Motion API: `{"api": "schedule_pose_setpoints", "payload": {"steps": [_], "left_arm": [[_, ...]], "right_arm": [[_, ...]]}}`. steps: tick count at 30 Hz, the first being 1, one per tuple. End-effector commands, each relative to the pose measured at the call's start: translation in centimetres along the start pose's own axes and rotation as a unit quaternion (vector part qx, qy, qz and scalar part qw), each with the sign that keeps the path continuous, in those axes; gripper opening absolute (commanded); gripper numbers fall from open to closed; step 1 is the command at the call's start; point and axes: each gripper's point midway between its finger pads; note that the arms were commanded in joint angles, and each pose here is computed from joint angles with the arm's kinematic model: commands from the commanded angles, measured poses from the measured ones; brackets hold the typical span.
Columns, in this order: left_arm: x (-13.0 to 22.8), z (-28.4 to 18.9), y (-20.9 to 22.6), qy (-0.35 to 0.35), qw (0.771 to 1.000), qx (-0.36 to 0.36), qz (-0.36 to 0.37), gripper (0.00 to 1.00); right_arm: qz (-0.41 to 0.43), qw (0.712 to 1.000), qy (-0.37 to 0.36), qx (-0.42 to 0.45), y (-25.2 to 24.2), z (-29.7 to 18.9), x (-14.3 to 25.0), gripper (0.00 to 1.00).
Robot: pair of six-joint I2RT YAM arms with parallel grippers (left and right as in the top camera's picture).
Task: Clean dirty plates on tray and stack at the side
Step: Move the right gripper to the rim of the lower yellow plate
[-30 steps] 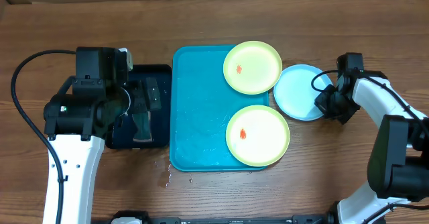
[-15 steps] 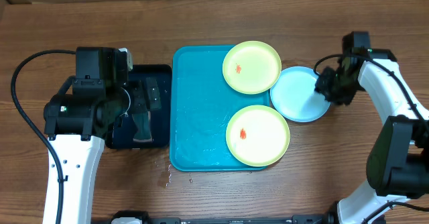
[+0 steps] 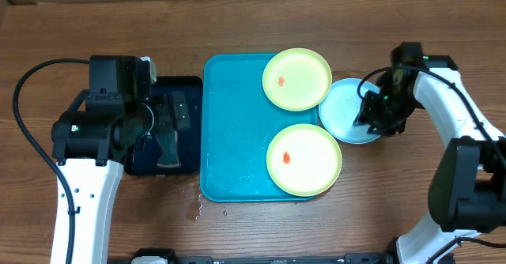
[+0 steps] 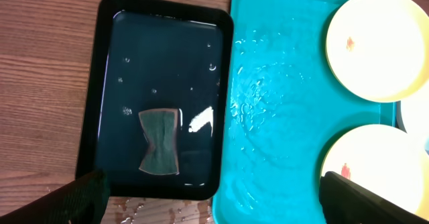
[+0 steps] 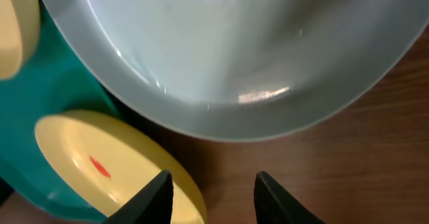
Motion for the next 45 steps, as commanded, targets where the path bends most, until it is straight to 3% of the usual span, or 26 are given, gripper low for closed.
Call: {"api": "schedule_pose_setpoints", "payload": {"steps": [1, 5, 26, 30, 38, 42, 45], "left_arm": [[-0.3, -0.2, -0.2, -0.004, 1.0, 0.004, 0.007, 0.99], [-0.3, -0.2, -0.2, -0.004, 1.0, 0.004, 0.007, 1.0], [-0.3, -0.2, -0.2, -0.004, 1.0, 0.004, 0.007, 1.0], [-0.3, -0.2, -0.2, -0.004, 1.0, 0.004, 0.007, 1.0], [-0.3, -0.2, -0.2, -0.004, 1.0, 0.004, 0.007, 1.0], [-0.3, -0.2, -0.2, -0.004, 1.0, 0.004, 0.007, 1.0], [-0.3, -0.2, -0.2, -0.004, 1.0, 0.004, 0.007, 1.0]], "right_arm": [[-0.065, 0.998, 0.02, -0.001, 0.9, -0.4, 1.8, 0.42], [-0.087, 0.995, 0.048, 0.021, 1.3, 0.7, 4.0, 0.43], [-0.111, 0.989, 0.059, 0.073, 0.1, 3.5, 5.8, 0.41], [-0.111, 0.99, 0.063, 0.062, 0.4, 3.7, 5.9, 0.31], [-0.112, 0.99, 0.065, 0.049, 0.3, 5.1, 6.1, 0.25], [-0.113, 0.991, 0.064, 0.042, 0.5, 5.2, 6.0, 0.06], [-0.113, 0.991, 0.074, 0.004, 1.8, 5.2, 6.4, 0.04]]}}
Point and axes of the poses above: each gripper's point midway between its finger pads, its own z axis out along the fingers, its own y axis along the line the jaws close on, x = y × z, and after that the axes turned 12 degrees about z, right-handed
